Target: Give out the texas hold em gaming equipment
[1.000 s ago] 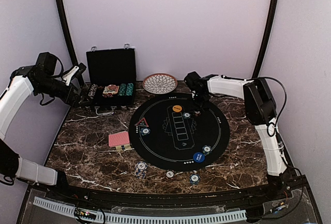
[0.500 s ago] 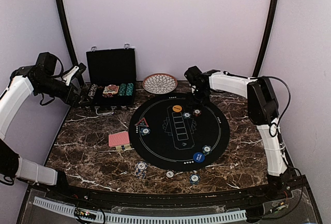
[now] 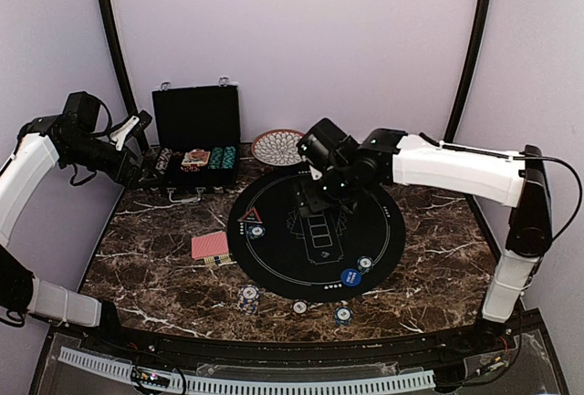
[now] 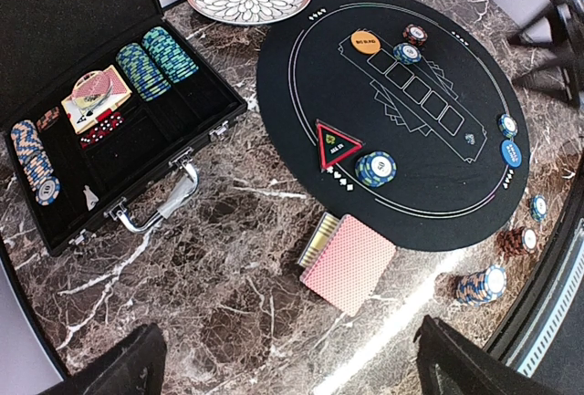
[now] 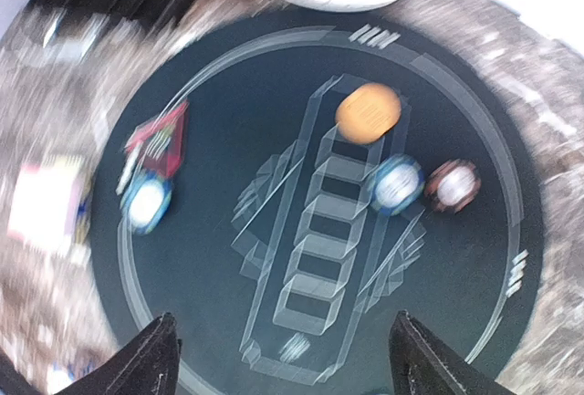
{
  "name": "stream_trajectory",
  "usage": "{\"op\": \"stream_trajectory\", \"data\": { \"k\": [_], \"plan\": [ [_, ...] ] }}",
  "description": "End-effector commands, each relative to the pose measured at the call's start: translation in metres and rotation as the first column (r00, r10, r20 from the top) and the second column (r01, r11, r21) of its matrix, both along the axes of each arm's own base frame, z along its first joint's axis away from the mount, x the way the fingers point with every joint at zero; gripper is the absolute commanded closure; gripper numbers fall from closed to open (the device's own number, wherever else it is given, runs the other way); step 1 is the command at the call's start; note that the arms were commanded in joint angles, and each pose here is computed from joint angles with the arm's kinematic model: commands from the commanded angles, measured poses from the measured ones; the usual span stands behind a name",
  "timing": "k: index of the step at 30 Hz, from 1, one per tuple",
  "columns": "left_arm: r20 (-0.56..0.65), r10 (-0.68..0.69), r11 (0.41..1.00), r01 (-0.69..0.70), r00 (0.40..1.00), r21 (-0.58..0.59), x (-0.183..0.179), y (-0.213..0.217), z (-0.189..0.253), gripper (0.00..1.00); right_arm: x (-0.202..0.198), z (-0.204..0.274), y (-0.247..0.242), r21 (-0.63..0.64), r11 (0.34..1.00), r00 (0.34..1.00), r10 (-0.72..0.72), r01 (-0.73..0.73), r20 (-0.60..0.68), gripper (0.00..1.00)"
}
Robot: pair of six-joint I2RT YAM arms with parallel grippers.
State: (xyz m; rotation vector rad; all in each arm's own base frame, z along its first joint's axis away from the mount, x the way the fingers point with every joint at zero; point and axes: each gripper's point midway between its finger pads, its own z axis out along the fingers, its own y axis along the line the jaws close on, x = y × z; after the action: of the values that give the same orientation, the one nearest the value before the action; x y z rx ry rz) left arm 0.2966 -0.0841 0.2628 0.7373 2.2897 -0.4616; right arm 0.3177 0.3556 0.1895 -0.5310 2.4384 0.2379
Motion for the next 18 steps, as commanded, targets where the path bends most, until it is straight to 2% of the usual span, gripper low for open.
{"op": "stream_trajectory", "data": {
  "k": [1, 8, 18],
  "plan": [
    [0.023, -0.017, 1.000, 0.018, 1.000, -0.007, -0.004, -0.003, 0.011, 0.01, -0.069, -0.036, 0.014, -0.067, 0.994, 0.994, 0.079, -0.084, -0.078, 0.20],
    [0.018, -0.021, 1.000, 0.021, 1.000, -0.013, -0.004, -0.004, 0.010, 0.01, -0.156, -0.064, 0.036, -0.130, 0.961, 0.959, 0.222, -0.246, -0.175, 0.18],
    [0.009, -0.020, 1.000, 0.020, 1.000, -0.006, -0.006, -0.003, 0.007, 0.01, -0.210, -0.095, 0.046, -0.140, 0.904, 0.887, 0.349, -0.404, -0.303, 0.16]
  ]
}}
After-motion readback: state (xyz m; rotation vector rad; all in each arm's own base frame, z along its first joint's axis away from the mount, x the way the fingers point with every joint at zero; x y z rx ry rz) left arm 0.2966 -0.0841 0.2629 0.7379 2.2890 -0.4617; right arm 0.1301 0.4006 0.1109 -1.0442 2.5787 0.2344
